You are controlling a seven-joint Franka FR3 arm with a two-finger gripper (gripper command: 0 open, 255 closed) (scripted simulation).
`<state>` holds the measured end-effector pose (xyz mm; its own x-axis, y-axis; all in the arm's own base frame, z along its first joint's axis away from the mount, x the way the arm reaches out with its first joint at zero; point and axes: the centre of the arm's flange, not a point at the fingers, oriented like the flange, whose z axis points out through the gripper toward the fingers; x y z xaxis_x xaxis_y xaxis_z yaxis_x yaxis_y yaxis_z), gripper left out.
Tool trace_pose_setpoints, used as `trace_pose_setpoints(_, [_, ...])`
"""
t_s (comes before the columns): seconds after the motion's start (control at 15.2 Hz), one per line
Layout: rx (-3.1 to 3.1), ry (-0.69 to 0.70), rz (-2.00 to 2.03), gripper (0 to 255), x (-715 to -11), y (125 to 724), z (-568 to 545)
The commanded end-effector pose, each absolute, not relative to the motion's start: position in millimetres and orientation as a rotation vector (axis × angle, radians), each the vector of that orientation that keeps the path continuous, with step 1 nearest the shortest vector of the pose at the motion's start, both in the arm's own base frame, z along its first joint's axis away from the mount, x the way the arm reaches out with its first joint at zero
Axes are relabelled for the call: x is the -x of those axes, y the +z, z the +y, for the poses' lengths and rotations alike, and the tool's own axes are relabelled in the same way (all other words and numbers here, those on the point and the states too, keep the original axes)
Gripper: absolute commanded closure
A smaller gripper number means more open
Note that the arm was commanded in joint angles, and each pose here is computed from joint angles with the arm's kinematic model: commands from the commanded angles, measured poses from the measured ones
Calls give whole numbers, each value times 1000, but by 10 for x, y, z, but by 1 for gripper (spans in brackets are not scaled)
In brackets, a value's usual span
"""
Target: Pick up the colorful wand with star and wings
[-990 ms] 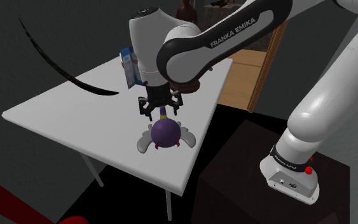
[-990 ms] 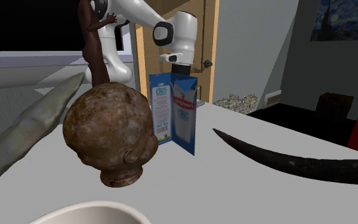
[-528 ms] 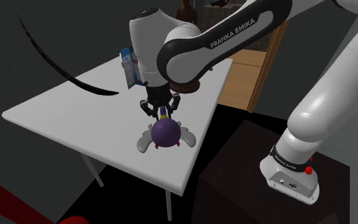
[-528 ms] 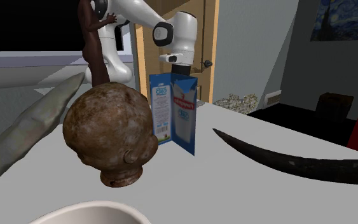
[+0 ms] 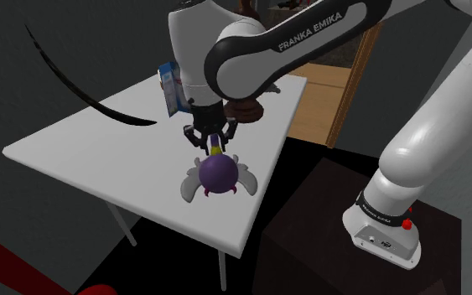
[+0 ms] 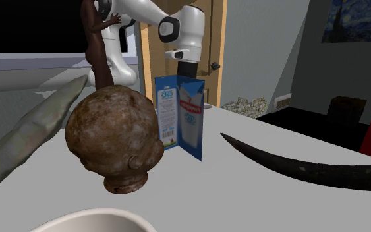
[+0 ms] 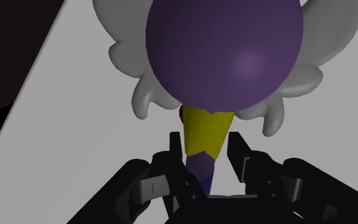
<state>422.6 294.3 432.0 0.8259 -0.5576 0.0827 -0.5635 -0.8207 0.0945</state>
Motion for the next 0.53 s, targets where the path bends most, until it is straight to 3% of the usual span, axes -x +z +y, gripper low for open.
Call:
trace_pose_setpoints(0.0, [-2892,78,-891,255,-4224,4438,2948])
trace_pose_setpoints(0.46, [-2892,78,-891,255,-4224,4807,2948])
